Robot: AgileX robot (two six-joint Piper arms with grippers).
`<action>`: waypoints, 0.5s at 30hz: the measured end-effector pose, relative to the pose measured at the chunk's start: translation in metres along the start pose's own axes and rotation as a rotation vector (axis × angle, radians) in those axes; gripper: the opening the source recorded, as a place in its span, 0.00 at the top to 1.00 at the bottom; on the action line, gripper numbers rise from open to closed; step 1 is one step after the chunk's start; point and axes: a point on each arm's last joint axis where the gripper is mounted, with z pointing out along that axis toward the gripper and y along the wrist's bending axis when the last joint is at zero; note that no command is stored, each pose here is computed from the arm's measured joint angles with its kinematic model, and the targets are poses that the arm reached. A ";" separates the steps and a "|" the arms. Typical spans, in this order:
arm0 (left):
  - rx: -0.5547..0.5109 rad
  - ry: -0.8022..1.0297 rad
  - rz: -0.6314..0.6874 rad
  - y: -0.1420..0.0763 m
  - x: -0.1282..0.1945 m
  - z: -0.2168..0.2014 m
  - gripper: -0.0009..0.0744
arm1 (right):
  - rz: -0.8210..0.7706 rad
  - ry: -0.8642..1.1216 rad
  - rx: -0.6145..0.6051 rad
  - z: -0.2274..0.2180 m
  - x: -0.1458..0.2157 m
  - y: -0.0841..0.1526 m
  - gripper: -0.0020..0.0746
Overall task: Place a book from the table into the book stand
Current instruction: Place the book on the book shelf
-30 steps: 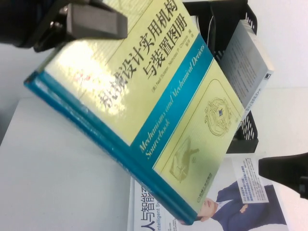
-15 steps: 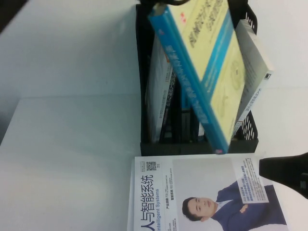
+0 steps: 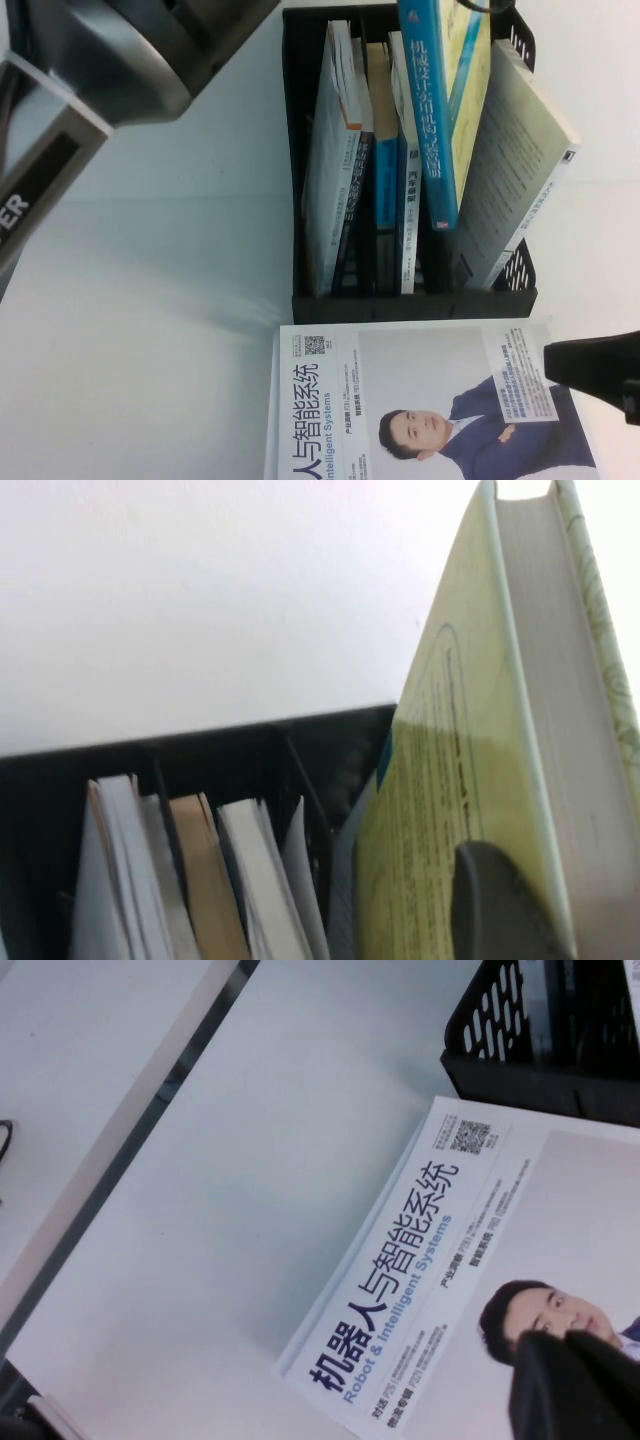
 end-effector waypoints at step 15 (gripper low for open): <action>-0.006 0.001 0.031 -0.008 0.038 0.064 0.73 | -0.043 0.052 0.012 0.000 0.005 -0.001 0.98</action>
